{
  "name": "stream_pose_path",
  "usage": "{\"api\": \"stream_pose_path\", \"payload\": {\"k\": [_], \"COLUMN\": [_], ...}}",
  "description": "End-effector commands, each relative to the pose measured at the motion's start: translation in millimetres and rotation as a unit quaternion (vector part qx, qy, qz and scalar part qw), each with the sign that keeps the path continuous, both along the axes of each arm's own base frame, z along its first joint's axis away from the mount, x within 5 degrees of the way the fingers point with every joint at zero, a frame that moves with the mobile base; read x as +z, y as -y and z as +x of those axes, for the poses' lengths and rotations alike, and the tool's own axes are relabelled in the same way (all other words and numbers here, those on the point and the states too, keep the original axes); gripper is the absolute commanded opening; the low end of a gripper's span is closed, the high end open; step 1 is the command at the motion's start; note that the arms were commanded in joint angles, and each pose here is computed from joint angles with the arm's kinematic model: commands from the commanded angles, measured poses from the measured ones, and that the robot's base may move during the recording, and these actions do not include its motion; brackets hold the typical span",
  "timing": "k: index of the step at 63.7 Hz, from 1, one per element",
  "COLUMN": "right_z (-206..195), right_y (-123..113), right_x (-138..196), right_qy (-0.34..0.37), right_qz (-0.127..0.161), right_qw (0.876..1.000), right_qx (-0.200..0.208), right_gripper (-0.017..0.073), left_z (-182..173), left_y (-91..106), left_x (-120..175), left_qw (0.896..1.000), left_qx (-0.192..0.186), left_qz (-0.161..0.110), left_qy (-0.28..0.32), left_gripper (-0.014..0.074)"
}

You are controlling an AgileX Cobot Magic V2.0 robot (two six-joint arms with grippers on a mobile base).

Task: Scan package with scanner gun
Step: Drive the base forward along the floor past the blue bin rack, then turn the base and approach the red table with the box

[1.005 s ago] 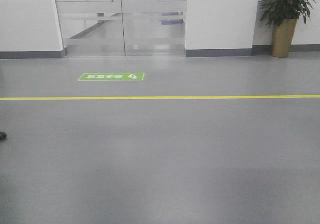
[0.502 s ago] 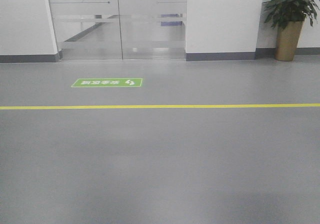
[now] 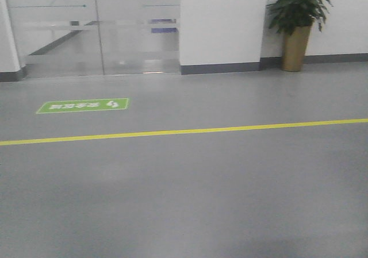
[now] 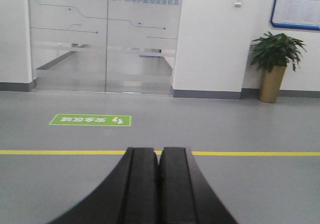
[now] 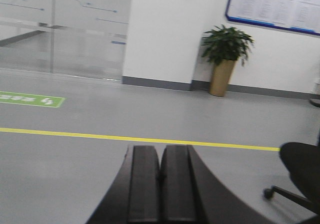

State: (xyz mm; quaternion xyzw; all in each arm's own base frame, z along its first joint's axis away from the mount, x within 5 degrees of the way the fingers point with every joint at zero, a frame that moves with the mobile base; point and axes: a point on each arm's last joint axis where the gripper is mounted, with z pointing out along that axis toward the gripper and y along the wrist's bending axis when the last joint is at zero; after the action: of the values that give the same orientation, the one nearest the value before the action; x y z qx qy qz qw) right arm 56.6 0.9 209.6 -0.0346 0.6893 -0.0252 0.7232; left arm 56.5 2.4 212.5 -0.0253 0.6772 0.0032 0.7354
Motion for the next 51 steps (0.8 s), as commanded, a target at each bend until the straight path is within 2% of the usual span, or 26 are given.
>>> {"api": "stream_pose_path", "payload": {"k": [1, 51], "right_z": [-0.4, -0.4], "right_y": [0.2, 0.2], "right_x": [2.3, 2.3], "right_qy": [0.013, 0.013], "right_qz": [-0.003, -0.003], "right_qw": [1.0, 1.0], "right_qx": [-0.002, -0.002], "right_gripper": [-0.0167, -0.0167], "left_z": [-0.6, -0.6], "left_y": [-0.2, -0.2], "left_x": [2.4, 2.4], "left_qw": [1.0, 1.0], "left_qx": [0.002, 0.002], "left_qz": [-0.001, -0.001], "left_qy": [0.012, 0.012], "left_gripper": [-0.0111, -0.0111]}}
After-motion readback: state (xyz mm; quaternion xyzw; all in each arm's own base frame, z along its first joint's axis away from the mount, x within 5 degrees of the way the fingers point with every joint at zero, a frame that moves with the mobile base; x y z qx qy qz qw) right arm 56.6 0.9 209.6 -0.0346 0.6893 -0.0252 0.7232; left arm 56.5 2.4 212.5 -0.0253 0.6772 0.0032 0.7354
